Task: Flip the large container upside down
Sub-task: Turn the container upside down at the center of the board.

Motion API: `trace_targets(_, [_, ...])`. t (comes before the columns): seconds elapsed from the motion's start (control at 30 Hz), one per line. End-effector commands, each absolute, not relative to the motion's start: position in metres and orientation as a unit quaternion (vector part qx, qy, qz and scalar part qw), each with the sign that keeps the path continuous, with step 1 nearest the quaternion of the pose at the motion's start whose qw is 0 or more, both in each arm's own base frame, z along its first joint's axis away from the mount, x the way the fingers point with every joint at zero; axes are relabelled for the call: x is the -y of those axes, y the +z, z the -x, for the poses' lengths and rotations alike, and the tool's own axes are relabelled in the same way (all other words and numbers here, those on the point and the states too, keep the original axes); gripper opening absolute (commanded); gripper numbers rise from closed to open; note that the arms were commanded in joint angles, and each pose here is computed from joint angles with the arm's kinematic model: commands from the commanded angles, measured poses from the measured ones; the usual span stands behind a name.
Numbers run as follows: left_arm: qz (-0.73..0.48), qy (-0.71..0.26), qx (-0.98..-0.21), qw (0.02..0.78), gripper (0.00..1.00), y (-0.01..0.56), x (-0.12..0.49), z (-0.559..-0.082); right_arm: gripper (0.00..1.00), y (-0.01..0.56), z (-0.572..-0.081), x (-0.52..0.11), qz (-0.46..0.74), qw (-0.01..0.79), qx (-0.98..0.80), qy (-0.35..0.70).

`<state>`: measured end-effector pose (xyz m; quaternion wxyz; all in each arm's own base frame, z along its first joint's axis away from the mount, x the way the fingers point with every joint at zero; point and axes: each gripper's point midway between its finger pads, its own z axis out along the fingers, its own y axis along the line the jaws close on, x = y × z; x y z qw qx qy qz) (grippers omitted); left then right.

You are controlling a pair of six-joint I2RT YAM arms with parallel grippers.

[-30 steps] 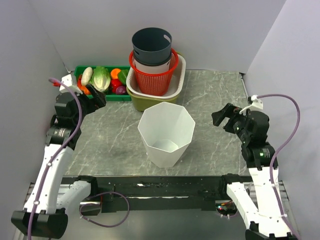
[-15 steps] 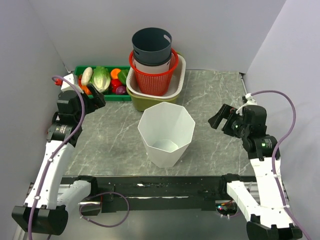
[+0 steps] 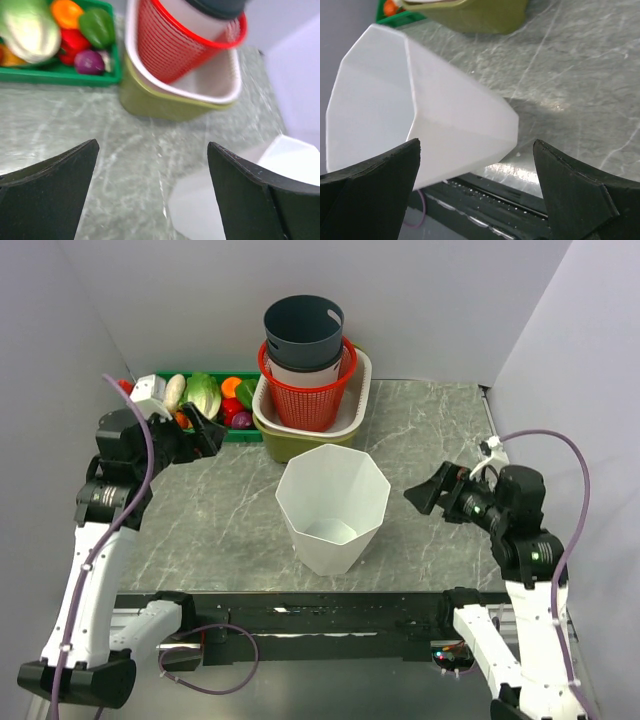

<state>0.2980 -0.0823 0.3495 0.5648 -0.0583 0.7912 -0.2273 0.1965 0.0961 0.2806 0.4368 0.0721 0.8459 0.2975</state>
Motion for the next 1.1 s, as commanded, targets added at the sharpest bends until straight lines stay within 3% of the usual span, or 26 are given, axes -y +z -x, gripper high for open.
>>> trace_targets(0.0, [0.017, -0.267, -0.816, 0.512, 0.96, 0.343, 0.103, -0.287, 1.00, 0.281, -0.177, -0.109, -0.050, 0.425, -0.840, 0.334])
trace_targets(0.47, [-0.013, -0.220, -0.851, 0.476, 0.96, 0.313, 0.092, -0.270, 1.00, 0.244, -0.153, -0.097, -0.027, 0.396, -0.872, 0.287])
trace_targets(0.8, [-0.029, -0.382, -0.789, 0.481, 0.96, 0.352, 0.147, -0.264, 0.99, 0.284, -0.143, -0.121, -0.034, 0.418, -0.826, 0.377])
trace_targets(1.07, [-0.074, -0.389, -0.799, 0.453, 0.96, 0.355, 0.181, -0.253, 0.98, 0.303, -0.140, -0.133, -0.023, 0.417, -0.807, 0.419])
